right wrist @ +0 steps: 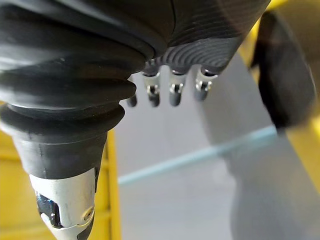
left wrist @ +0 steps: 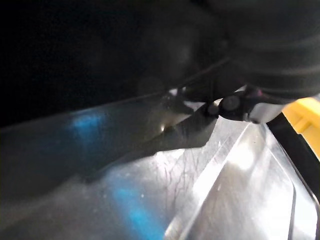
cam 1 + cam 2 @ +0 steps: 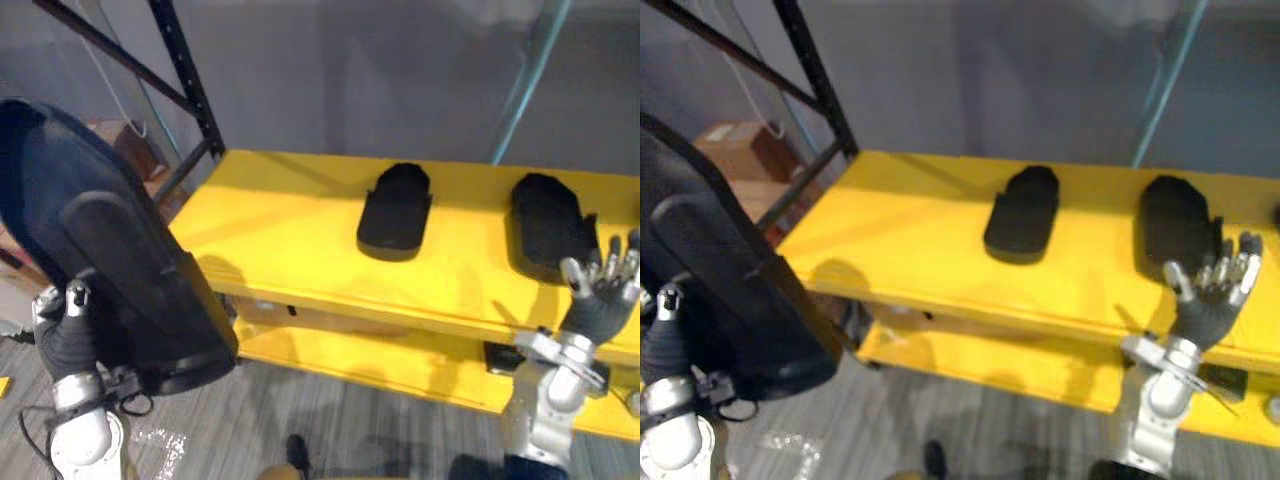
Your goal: Walk over and take plastic housings, then place them on the shelf
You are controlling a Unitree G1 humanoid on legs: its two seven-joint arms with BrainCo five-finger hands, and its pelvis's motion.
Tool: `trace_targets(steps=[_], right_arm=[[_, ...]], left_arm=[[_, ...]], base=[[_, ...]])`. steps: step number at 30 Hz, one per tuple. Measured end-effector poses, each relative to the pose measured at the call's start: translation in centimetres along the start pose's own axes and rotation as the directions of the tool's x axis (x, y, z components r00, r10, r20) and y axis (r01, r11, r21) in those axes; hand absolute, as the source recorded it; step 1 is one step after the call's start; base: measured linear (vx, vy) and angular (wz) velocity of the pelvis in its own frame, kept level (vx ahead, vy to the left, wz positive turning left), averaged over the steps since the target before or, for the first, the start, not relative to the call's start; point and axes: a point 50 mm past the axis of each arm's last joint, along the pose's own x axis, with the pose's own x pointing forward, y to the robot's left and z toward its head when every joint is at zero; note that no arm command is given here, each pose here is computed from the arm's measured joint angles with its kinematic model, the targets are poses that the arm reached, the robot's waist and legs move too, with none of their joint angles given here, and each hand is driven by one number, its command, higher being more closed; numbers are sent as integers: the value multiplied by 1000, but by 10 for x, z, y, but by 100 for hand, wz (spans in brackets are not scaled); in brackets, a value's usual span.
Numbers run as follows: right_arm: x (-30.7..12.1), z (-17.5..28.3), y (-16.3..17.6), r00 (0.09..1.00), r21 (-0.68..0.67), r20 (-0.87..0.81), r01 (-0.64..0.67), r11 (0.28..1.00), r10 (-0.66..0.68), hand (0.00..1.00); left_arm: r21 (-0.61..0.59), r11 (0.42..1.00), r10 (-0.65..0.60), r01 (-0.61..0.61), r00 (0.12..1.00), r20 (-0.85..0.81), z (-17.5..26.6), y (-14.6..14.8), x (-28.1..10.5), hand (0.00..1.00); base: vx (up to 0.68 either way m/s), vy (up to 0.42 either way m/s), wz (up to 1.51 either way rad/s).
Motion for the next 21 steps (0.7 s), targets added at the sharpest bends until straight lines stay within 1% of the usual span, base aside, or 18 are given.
trace_targets(steps=[2,4,5,7,9,11,13,14,15,18,21], right_arm=[[3,2,-5,1000,-28,-2,4,1000,-4,0],[4,7,-18,999,-131,11,49,990,-48,0],[5,8,-21,998,-154,17,64,986,-62,0],[8,14,-39,989,-243,55,150,959,-141,0],[10,16,-69,965,-331,71,263,906,-254,0],[7,12,-102,927,-409,63,363,837,-371,0],[1,9,-122,902,-462,37,398,793,-431,0],[-6,6,-134,886,-495,14,409,767,-463,0],[-10,3,-139,880,-511,-3,407,757,-475,0],[-34,-15,-157,847,-585,-125,358,728,-517,0],[-65,-33,-174,781,-653,-260,291,699,-569,0]], left_arm=[[43,999,-1,3,998,-62,-13,3,9,100],[116,993,12,6,988,-152,-33,9,24,100],[134,991,20,3,984,-174,-37,12,27,100],[195,981,54,-8,971,-232,-51,22,42,100],[242,970,87,-21,960,-268,-60,33,59,100],[282,959,122,-35,947,-296,-64,43,75,100],[310,950,144,-43,940,-310,-64,52,82,100],[315,948,153,-48,936,-317,-64,53,87,100],[317,947,157,-50,934,-321,-64,54,89,100],[354,935,137,-13,935,-327,-60,56,102,100],[363,931,83,48,937,-339,-54,47,117,100]], base=[[-15,-1,-28],[3,-4,-29],[12,4,-27],[15,10,-30],[3,15,-38],[4,1,-40],[13,-14,-24],[8,-19,-19],[-5,-25,-20],[-26,-21,-27],[-19,-3,-3]])
